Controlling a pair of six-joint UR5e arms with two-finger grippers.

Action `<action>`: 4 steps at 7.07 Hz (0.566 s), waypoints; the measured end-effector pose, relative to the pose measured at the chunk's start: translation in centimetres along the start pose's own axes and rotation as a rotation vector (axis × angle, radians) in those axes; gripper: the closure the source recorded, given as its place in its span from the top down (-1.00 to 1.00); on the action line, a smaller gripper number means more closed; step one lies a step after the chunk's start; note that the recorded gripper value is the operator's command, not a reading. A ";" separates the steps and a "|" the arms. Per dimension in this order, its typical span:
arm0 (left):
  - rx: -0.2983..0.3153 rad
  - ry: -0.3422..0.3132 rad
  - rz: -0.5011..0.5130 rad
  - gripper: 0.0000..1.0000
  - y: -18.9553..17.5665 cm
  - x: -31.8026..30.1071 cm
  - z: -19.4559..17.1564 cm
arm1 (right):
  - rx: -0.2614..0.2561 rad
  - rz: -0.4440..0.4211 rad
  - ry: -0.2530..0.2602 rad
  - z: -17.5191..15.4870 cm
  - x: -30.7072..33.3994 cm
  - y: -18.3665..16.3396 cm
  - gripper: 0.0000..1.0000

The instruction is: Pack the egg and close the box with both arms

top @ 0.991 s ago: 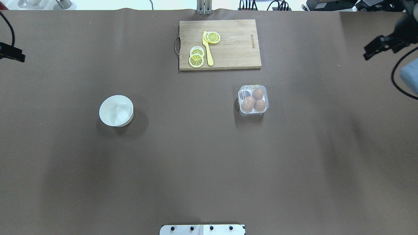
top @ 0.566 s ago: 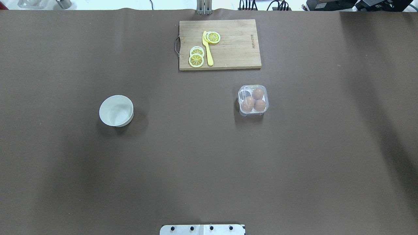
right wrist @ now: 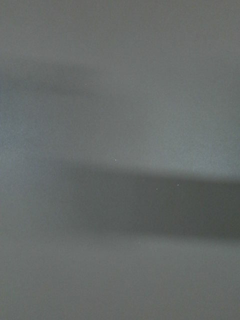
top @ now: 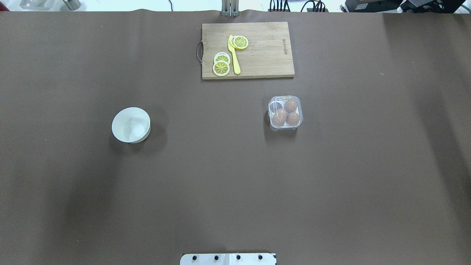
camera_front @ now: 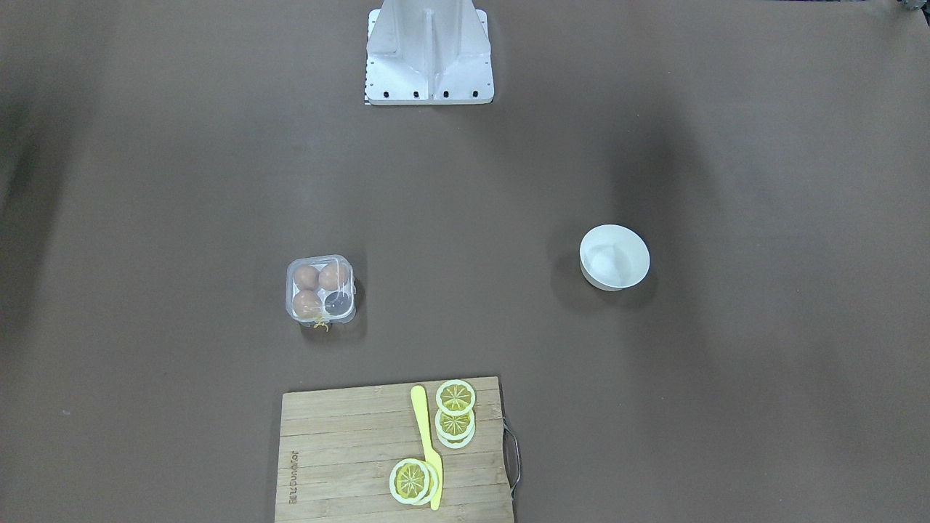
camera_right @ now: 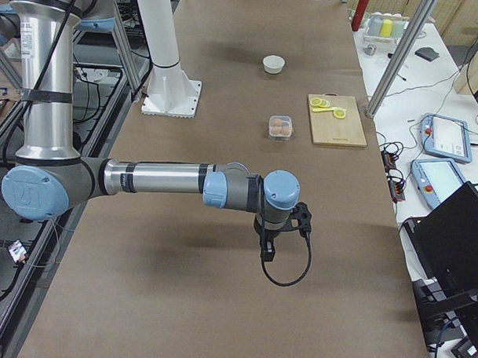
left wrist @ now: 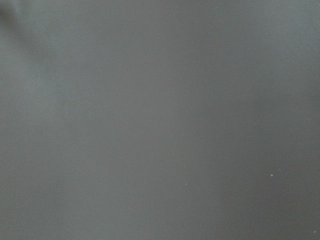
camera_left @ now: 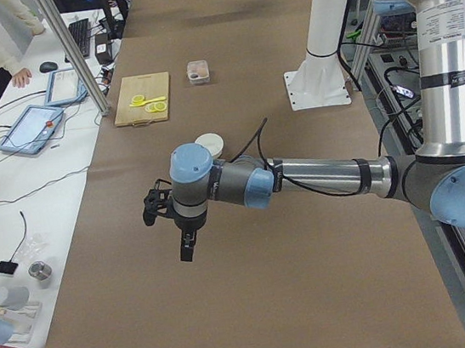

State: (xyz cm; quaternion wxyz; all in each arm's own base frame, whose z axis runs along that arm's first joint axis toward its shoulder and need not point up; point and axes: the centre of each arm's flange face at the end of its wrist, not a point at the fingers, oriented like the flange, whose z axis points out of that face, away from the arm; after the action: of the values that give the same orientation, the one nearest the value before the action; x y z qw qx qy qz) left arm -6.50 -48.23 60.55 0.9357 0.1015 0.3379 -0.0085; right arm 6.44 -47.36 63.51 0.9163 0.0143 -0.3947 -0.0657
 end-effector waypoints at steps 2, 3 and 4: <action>-0.025 -0.007 -0.027 0.95 0.7 -1.4 1.2 | 0.005 0.018 -0.001 -0.4 0.4 0.3 1.00; -0.031 -0.009 -0.030 0.95 0.9 -1.6 1.5 | 0.005 0.021 0.000 -0.4 0.3 0.3 1.00; -0.033 -0.008 -0.032 0.95 0.9 -1.7 1.6 | 0.006 0.023 0.000 -0.5 0.3 0.3 1.00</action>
State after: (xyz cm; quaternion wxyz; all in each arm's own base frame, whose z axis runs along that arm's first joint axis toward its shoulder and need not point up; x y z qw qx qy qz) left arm -6.73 -47.77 63.02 0.9383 0.0804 0.3358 -0.0184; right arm 7.03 -47.16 63.42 0.9170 0.0125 -0.3950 -0.0539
